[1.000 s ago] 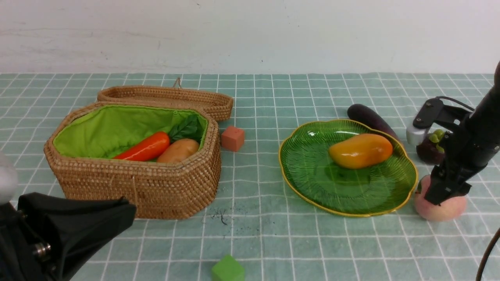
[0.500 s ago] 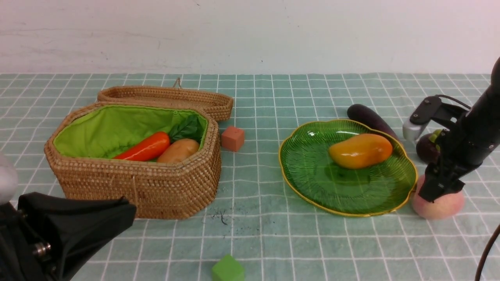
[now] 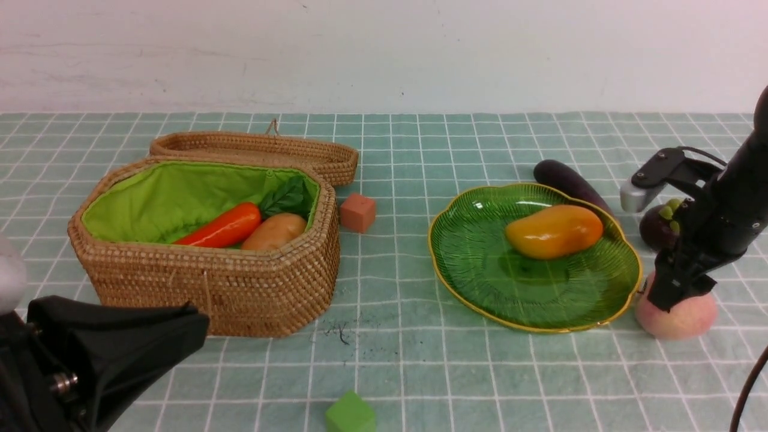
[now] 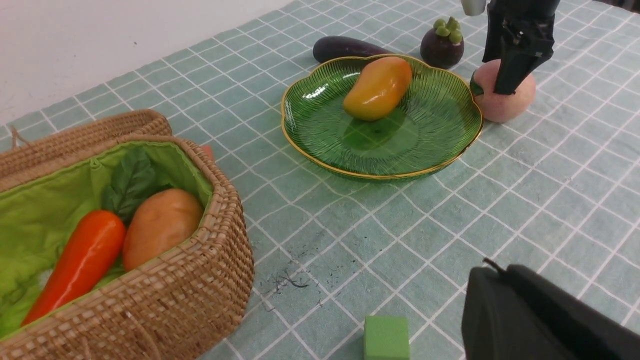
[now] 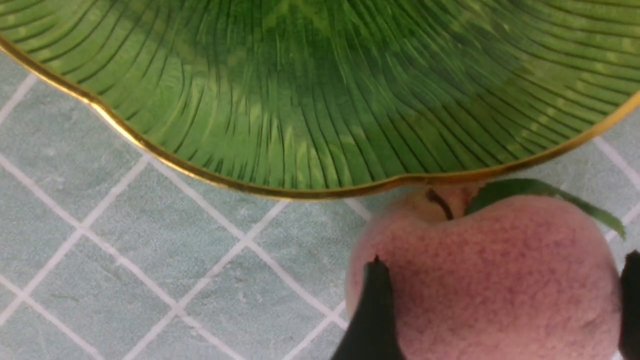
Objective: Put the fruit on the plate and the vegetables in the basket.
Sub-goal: Grab a peach with your right arm and put it on the plate on the right
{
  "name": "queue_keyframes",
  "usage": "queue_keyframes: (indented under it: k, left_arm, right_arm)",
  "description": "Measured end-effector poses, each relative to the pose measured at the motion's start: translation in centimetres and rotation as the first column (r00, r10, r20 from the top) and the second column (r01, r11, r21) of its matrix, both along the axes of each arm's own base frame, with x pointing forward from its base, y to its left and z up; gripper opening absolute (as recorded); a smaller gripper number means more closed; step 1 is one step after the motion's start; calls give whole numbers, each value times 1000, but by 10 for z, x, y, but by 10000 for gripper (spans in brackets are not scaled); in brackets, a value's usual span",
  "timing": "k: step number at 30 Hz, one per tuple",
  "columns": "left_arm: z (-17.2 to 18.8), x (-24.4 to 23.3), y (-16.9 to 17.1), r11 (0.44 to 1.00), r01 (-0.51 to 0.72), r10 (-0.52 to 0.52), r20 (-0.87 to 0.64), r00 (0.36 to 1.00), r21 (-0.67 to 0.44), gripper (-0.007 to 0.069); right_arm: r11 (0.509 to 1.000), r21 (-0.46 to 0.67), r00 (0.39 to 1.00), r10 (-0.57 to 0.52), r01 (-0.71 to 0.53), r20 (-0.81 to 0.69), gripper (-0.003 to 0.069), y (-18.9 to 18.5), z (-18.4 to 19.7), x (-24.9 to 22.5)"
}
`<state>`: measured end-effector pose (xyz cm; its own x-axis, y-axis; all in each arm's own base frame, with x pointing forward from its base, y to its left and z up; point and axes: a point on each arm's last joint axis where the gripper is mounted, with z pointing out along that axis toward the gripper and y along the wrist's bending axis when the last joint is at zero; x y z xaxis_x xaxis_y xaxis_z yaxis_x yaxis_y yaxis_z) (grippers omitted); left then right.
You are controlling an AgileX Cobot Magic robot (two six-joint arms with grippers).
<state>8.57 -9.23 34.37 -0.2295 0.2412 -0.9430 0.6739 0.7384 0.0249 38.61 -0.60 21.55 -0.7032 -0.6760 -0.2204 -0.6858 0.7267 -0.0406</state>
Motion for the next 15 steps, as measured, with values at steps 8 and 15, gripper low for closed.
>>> queue_keyframes:
  k: [8,15]
  left_arm:
    - [0,0,0,1000,1,-1,-8,1000,-5,-2]
    - [0,0,0,1000,1,-1,-10,1000,-6,0]
  right_arm:
    - [998,-61,1000,4,-2,27,550,-6,14,-8]
    - [998,-50,999,-27,29,36,550,-6,17,-9]
